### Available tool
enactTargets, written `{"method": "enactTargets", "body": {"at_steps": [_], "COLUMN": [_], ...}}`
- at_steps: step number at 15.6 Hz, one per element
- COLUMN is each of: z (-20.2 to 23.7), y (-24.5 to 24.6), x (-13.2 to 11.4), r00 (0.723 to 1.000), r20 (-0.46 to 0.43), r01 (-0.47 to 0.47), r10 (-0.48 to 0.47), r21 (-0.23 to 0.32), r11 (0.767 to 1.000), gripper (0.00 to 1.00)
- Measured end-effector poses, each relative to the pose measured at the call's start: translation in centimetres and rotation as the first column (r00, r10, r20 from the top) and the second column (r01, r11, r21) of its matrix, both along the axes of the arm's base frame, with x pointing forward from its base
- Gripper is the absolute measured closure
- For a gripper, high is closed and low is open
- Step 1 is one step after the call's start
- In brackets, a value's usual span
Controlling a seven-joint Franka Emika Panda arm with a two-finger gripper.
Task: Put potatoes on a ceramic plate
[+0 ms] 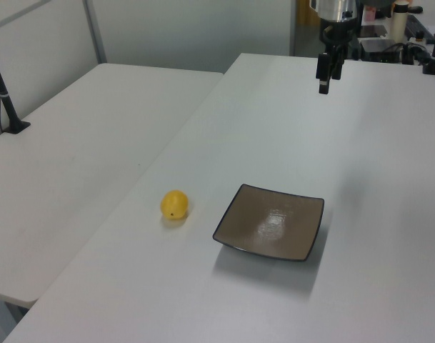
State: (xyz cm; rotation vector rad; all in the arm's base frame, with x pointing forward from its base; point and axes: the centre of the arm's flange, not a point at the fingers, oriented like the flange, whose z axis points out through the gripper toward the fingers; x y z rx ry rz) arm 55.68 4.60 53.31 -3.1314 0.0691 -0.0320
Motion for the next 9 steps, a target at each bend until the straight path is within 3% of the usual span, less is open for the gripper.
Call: {"method": "enactTargets", "body": {"at_steps": [9], "z": [0.38], "y": [0.91], "x": [0.29], "r00": [1.000], "r20": [0.009], "r01": [-0.013], "r10": [0.013], "r21": [0.003], "r11": [1.000], "gripper": [0.00]}}
